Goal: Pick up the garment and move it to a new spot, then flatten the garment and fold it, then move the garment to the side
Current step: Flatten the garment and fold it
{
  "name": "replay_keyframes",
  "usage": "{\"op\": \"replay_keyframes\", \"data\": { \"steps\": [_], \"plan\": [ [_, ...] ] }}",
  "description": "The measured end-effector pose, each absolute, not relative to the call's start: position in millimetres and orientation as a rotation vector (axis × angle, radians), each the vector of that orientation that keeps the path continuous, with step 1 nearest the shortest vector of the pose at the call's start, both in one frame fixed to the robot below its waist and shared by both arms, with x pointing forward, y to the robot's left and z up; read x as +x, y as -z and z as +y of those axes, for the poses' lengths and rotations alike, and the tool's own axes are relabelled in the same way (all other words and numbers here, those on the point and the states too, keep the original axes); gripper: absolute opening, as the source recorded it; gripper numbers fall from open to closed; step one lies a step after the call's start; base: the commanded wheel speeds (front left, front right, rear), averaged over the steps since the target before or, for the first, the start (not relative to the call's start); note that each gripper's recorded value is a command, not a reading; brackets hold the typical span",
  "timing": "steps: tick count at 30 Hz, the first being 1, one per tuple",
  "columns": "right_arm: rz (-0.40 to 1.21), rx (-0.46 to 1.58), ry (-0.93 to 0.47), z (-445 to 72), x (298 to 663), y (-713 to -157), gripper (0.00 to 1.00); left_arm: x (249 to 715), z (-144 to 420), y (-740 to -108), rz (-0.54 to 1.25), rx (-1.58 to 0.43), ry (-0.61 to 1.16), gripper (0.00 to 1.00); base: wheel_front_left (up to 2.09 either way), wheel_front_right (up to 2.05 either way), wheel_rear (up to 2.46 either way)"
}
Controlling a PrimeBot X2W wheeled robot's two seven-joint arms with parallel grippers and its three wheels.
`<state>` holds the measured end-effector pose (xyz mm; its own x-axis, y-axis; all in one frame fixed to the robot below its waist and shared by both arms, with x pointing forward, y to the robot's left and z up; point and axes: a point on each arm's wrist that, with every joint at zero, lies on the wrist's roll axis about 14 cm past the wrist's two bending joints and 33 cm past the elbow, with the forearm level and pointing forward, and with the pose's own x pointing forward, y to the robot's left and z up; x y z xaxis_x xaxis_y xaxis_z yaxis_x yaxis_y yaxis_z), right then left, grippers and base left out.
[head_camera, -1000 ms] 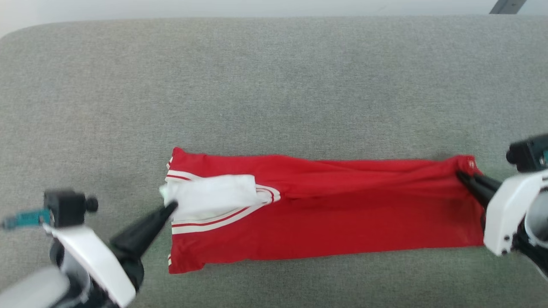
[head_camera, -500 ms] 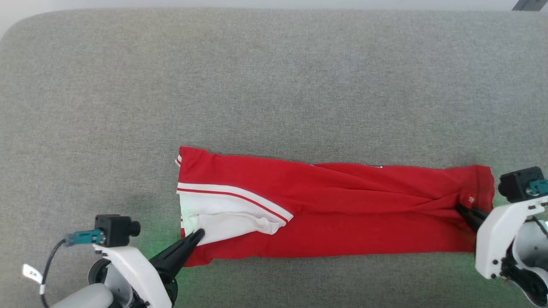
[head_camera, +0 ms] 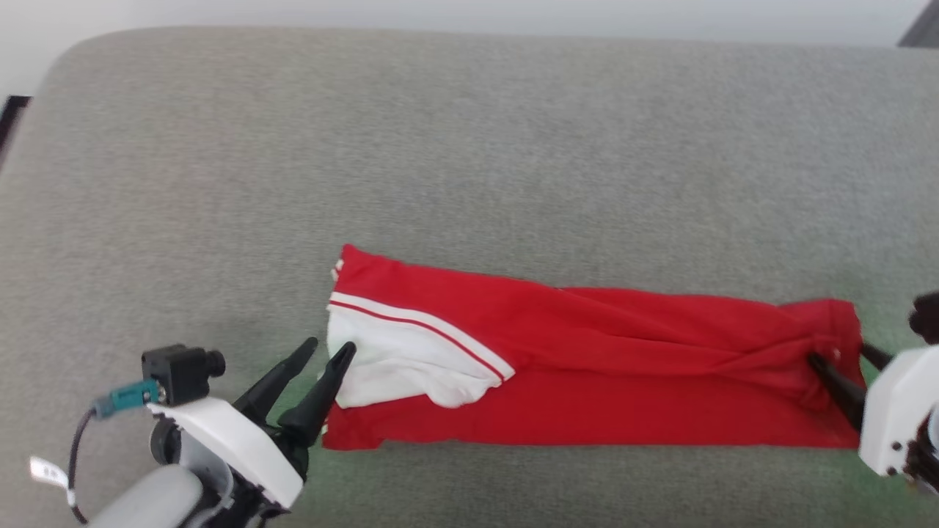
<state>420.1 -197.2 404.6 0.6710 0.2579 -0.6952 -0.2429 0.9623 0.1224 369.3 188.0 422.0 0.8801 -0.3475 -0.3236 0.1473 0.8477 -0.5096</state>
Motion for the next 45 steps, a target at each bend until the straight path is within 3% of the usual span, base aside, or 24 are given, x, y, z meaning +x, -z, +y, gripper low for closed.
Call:
{"op": "replay_keyframes", "data": {
  "steps": [11,18,19,22,23,36,45],
  "plan": [
    [0.931,0.081,-0.244,-199.9,410.3,-376.5,1.00,347.0,218.4,-434.1,0.244,-0.418,0.077,1.00,0.00,0.00,0.00],
    [0.991,0.121,-0.242,-192.2,412.8,-364.0,1.00,342.5,237.9,-457.7,0.119,-0.186,0.010,1.00,0.00,0.00,0.00],
    [0.997,0.123,-0.242,-191.5,413.0,-362.8,0.87,342.3,237.7,-459.5,0.111,-0.160,0.010,1.00,0.00,0.00,0.00],
    [1.011,0.128,-0.241,-190.2,414.7,-359.7,0.25,342.9,236.3,-466.1,0.085,-0.114,0.005,1.00,0.00,0.00,0.00],
    [1.011,0.129,-0.241,-189.9,415.6,-359.7,0.00,342.6,235.6,-466.6,0.083,-0.090,0.007,1.00,0.00,0.00,0.00],
    [0.950,0.204,-0.194,-199.5,422.6,-369.4,0.00,351.7,220.7,-466.8,0.076,-0.064,0.057,1.00,0.00,0.00,0.00],
    [0.840,0.145,0.070,-307.3,429.2,-399.2,0.00,368.3,207.9,-459.3,0.094,-0.045,0.120,1.00,0.00,0.00,0.00]
  ]
}}
